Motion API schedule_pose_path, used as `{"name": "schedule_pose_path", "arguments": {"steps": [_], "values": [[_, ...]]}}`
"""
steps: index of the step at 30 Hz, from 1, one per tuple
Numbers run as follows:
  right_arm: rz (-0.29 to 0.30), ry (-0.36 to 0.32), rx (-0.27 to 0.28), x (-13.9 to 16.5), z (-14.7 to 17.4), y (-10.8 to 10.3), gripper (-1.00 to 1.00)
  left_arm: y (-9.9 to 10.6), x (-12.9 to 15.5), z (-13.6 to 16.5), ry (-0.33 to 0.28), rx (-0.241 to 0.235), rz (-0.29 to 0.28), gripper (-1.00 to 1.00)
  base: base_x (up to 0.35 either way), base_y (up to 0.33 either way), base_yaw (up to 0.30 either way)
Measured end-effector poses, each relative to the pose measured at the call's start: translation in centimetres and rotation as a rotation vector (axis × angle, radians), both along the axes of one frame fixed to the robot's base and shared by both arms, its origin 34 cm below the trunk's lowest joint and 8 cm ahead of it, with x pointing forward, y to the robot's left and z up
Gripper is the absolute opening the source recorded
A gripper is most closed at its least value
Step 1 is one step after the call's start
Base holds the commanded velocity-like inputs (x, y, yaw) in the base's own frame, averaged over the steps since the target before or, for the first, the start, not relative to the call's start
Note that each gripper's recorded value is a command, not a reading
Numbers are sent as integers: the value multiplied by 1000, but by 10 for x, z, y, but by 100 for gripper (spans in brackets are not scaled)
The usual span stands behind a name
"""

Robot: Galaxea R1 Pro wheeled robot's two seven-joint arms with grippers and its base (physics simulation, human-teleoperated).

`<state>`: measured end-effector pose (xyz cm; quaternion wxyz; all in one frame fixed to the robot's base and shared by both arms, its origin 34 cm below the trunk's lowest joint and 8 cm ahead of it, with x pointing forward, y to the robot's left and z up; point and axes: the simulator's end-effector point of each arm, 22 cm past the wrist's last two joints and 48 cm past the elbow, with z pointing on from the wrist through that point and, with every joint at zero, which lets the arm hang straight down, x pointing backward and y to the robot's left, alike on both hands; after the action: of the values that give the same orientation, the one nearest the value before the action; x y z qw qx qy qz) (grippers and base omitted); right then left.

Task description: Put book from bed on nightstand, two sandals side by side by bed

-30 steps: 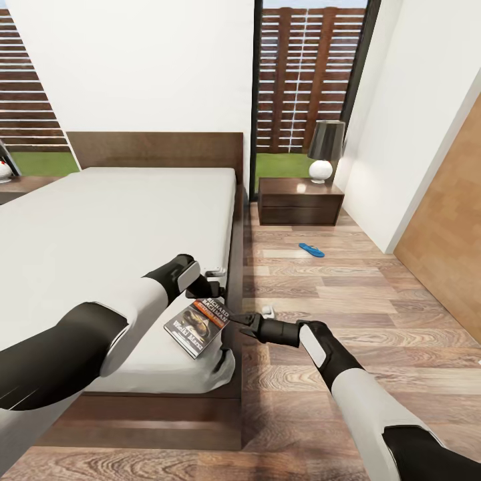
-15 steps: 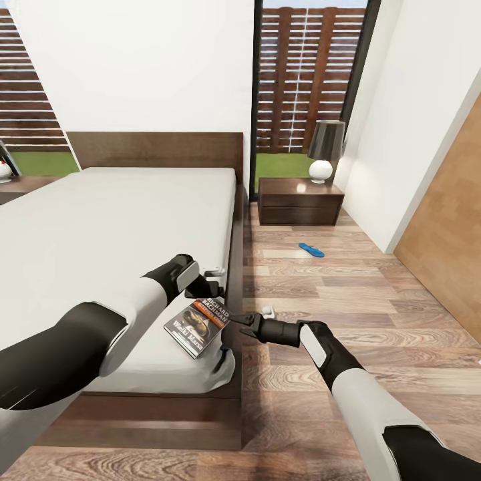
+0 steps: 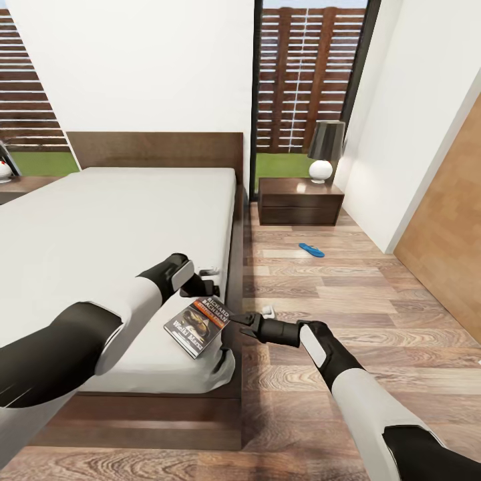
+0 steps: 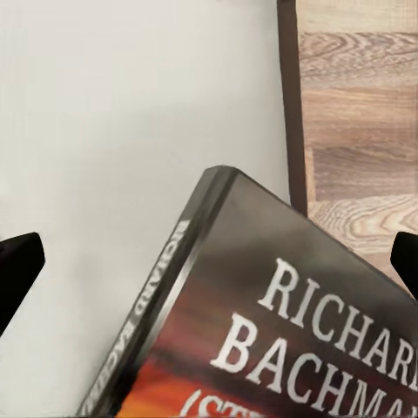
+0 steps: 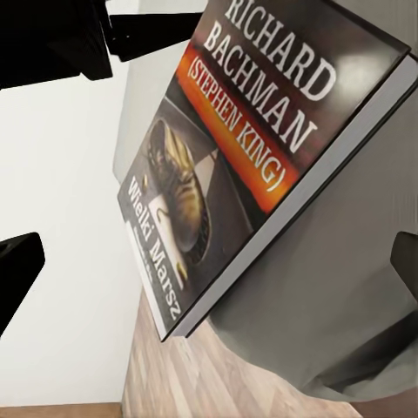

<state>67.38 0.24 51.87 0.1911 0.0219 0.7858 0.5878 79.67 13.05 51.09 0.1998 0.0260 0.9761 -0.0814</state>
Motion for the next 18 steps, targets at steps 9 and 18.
{"name": "schedule_pose_path", "arguments": {"steps": [9, 18], "values": [[1, 0, 1, 0, 0, 1, 100, 16, 4, 0, -4, 6, 22, 100, 0, 0, 0], [1, -1, 1, 0, 0, 1, 100, 24, 5, 0, -4, 6, 34, 100, 0, 0, 0]]}}
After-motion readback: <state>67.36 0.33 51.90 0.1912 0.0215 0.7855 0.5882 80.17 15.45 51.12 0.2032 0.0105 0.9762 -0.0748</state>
